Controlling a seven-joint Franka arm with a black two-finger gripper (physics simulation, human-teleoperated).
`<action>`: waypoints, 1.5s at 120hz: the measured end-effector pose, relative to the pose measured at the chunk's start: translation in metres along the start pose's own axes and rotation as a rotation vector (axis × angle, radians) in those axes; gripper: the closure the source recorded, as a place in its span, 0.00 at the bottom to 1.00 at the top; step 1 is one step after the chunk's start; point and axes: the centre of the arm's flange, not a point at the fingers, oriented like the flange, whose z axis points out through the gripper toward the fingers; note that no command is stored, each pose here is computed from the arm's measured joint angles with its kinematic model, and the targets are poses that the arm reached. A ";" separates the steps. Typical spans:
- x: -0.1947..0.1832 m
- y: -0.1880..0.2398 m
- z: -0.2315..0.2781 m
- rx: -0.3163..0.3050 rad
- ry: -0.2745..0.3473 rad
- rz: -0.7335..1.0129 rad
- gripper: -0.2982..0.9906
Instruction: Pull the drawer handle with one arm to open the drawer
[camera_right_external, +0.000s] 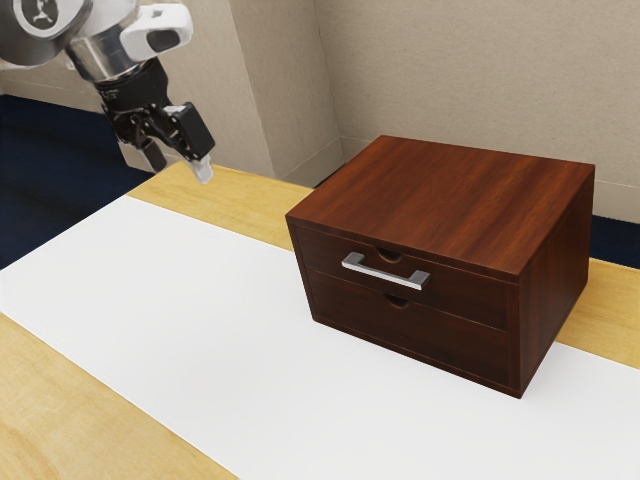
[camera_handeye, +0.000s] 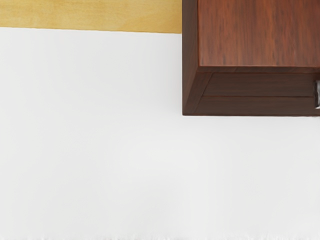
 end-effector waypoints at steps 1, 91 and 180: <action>0.000 0.001 0.003 -0.002 -0.005 0.002 0.25; -0.003 0.104 0.031 -0.080 -0.167 -0.652 0.25; -0.027 0.136 0.059 -0.035 0.014 -1.481 0.27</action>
